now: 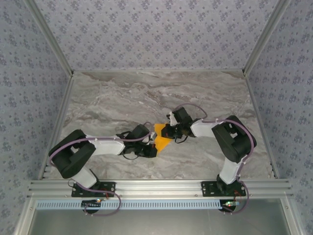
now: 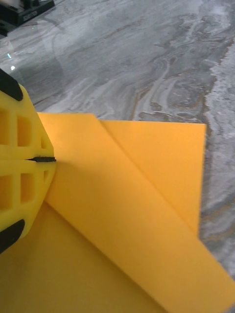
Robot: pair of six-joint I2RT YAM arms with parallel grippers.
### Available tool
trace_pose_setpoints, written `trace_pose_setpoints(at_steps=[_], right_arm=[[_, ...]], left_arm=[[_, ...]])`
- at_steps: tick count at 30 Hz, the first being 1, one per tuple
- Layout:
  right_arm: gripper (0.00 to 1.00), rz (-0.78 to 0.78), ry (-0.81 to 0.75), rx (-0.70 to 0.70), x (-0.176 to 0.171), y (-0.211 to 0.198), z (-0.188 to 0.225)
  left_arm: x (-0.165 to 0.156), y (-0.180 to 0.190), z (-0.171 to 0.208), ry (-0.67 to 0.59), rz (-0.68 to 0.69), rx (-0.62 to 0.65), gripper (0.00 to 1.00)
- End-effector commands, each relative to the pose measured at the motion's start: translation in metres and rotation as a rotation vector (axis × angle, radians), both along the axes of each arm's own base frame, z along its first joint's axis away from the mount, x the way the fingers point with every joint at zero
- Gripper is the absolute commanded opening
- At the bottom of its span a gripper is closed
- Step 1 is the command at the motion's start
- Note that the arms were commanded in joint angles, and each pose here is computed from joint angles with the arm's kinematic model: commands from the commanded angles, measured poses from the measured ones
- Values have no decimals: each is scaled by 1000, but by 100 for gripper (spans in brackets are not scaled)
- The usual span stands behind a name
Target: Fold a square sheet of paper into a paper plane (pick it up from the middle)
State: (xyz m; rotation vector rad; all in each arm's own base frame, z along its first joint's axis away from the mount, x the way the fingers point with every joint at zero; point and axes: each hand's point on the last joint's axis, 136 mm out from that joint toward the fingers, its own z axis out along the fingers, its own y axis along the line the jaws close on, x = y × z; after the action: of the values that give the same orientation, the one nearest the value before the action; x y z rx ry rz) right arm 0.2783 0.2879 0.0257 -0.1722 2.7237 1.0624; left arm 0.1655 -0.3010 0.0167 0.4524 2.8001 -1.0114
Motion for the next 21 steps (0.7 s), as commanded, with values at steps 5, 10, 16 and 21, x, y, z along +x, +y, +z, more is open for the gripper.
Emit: trace_pose_setpoints(at_steps=[5,10,16,21], right_arm=[[1,47,47,-3,-39,16,-1],[1,53,70,-10,-48,22,-9],[1,54,78,26,-55,24,-7],[1,48,69,63,-57,26,7]], left_arm=[[-26,31,-32,90,14,136,0],[-25,32,-30,82,21,131,0],[-25,33,-29,77,27,131,0],[-23,34,-29,66,36,131,0]])
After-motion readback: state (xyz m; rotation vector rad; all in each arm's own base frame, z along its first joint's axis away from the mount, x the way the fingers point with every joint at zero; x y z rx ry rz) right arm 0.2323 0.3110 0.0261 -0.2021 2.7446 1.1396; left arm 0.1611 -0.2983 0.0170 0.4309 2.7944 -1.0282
